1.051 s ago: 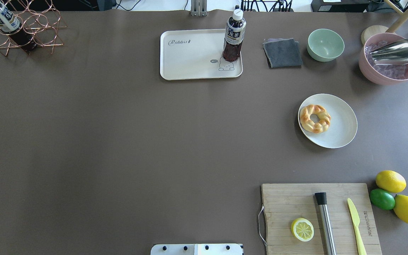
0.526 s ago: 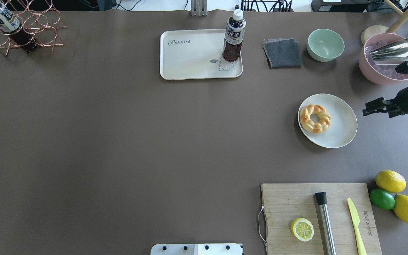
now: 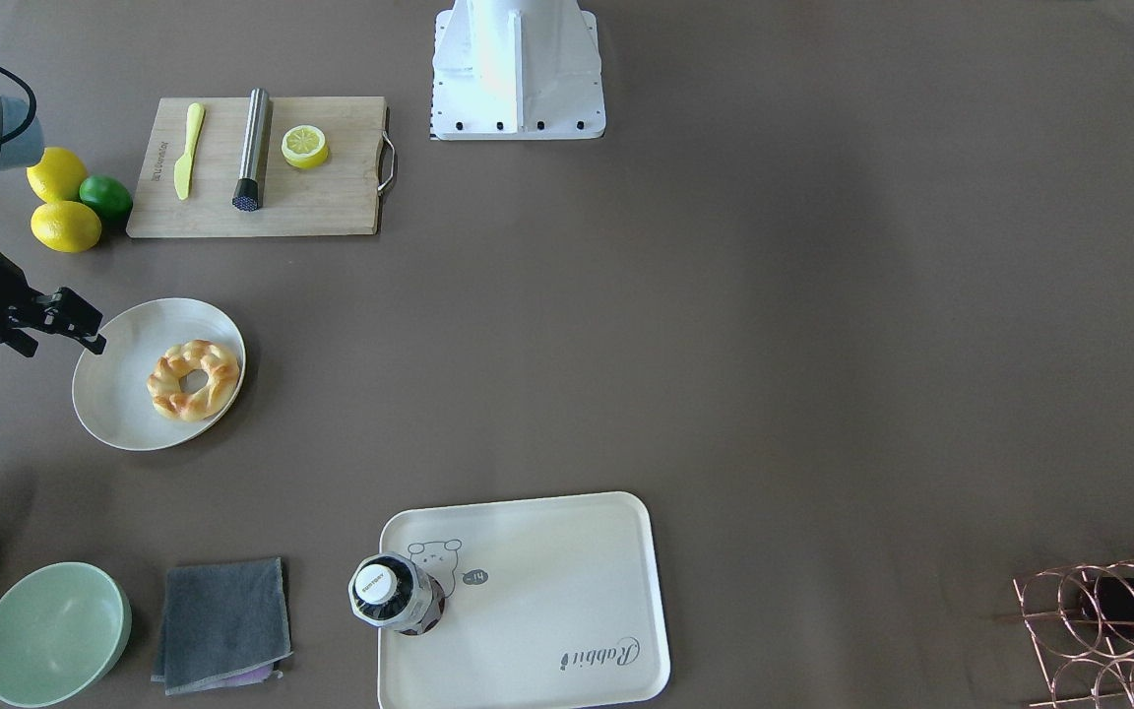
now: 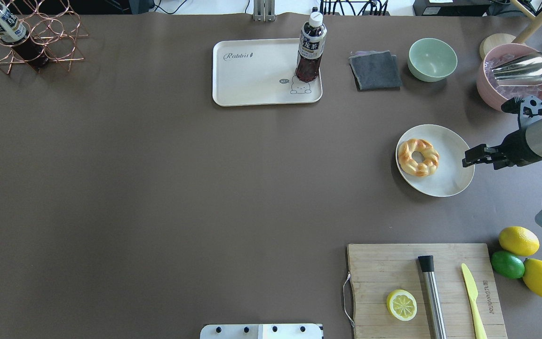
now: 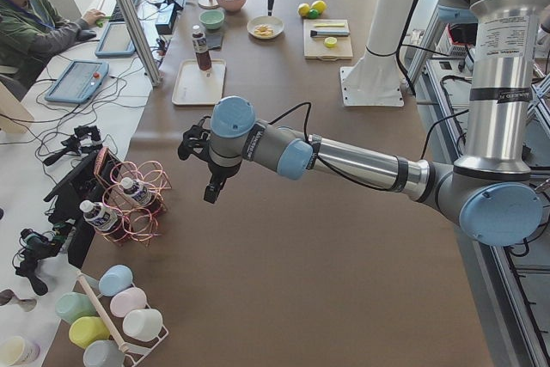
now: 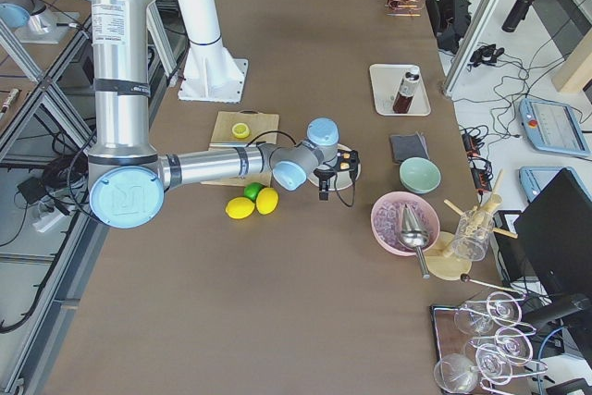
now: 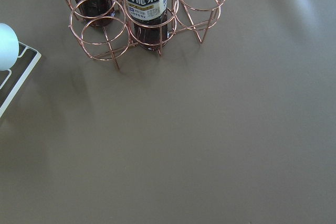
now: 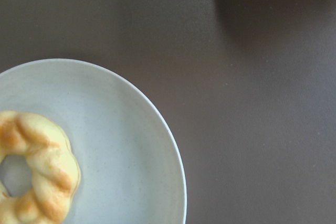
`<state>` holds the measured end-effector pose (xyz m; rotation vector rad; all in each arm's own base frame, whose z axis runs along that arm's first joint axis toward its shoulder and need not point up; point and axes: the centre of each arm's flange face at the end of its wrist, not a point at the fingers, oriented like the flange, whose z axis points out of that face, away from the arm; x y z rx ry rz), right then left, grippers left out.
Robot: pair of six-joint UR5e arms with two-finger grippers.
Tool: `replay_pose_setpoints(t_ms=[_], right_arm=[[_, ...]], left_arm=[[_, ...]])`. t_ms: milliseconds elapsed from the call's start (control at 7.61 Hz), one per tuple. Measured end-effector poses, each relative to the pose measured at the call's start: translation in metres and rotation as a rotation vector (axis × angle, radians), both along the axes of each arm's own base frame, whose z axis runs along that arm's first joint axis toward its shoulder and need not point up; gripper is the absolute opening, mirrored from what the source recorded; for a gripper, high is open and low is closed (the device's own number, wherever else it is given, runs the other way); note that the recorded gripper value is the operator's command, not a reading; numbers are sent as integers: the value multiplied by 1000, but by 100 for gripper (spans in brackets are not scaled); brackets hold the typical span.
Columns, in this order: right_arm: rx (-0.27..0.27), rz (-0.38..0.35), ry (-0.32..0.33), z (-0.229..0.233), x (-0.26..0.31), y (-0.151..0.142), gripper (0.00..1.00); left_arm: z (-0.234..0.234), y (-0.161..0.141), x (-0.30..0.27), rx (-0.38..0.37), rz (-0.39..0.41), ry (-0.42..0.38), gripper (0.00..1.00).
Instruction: Place donut on tray
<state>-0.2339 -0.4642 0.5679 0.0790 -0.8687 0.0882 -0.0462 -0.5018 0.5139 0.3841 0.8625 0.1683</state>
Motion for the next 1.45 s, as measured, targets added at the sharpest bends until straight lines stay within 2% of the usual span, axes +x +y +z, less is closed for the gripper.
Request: replay_pose_setpoints(t_ms=[263,394,526,788,1051,1314,1445], right_arm=[[-22,18,15,1,-17,6,32],[-28,22,18,1,-21,7,13],[-31,24,19,1,-23,7,0],[-47,37,17,1,-23,8,0],[-39,43,-7,-15,-26,5,0],[-13,44,-68,-54,-36,-4,0],[-25,66,-119,-86,-46,-14,0]], left_arm=[[0,1,0,6,0,0,99],[1,1,0,7,0,1,99],[1,1,0,8,0,1,99],[1,1,0,9,0,1,99],[0,1,0,10,0,1,99],[0,1,1,9,0,3,99],[-1,1,1,2,0,18,99]])
